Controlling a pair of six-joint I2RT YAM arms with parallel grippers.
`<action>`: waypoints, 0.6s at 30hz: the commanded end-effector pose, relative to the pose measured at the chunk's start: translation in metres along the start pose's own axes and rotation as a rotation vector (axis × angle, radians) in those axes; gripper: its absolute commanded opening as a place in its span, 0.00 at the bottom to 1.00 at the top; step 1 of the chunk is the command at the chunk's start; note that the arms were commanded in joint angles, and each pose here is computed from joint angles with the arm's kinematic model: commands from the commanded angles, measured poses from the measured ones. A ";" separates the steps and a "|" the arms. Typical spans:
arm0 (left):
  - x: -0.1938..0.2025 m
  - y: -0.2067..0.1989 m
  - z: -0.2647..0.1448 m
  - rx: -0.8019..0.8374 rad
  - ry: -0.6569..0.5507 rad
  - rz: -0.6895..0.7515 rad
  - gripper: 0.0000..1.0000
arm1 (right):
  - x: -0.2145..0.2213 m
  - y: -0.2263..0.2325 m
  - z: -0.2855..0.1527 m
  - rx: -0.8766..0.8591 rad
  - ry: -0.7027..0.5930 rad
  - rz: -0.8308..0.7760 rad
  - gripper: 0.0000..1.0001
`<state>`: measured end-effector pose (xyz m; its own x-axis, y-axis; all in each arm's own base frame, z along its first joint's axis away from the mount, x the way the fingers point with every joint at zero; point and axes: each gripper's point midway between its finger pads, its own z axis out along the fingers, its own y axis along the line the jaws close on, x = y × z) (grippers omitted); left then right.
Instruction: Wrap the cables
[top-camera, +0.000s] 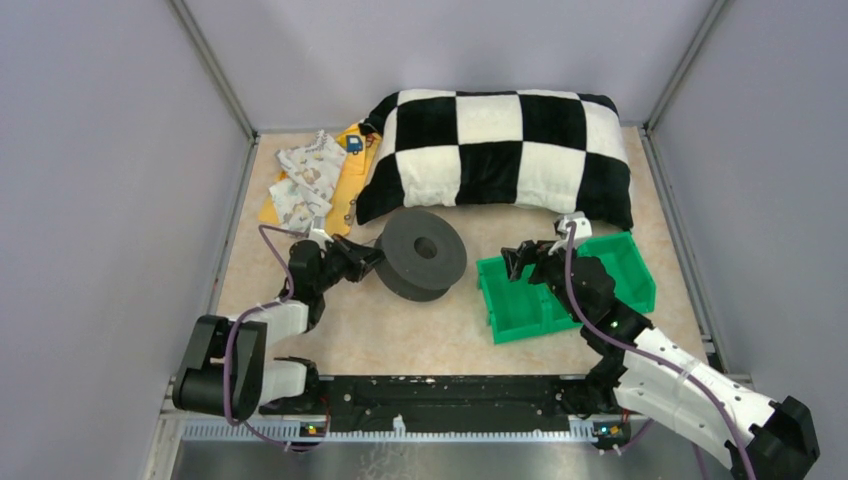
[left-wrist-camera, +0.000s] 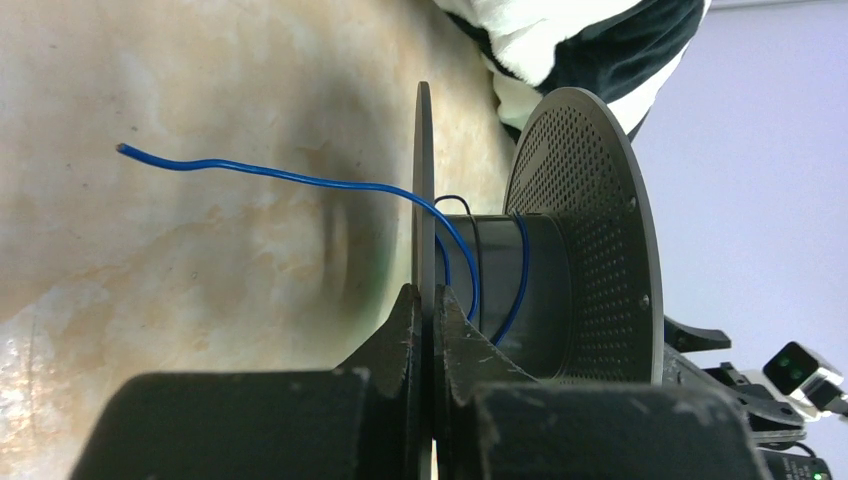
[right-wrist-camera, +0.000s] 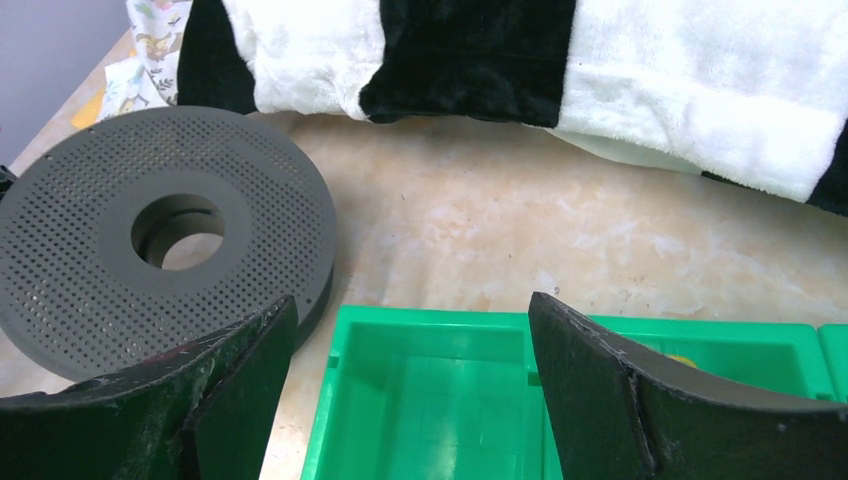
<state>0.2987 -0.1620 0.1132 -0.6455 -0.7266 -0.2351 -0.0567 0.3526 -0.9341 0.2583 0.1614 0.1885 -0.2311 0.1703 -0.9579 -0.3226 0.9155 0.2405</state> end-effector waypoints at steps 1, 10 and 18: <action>0.000 -0.015 -0.002 0.091 0.020 0.071 0.00 | -0.038 0.011 0.001 -0.035 -0.095 0.045 0.86; 0.011 -0.007 0.000 0.081 0.112 0.148 0.00 | -0.034 0.013 0.003 -0.045 -0.085 0.050 0.86; -0.028 -0.078 -0.015 0.128 0.042 0.680 0.00 | -0.067 0.037 0.005 -0.155 -0.102 0.036 0.87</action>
<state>0.2921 -0.1684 0.1231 -0.7252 -0.5102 -0.4624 0.1666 0.5216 -0.8368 0.2592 0.1706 0.1912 -0.2526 0.1730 -0.9520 -0.3595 0.8966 0.2584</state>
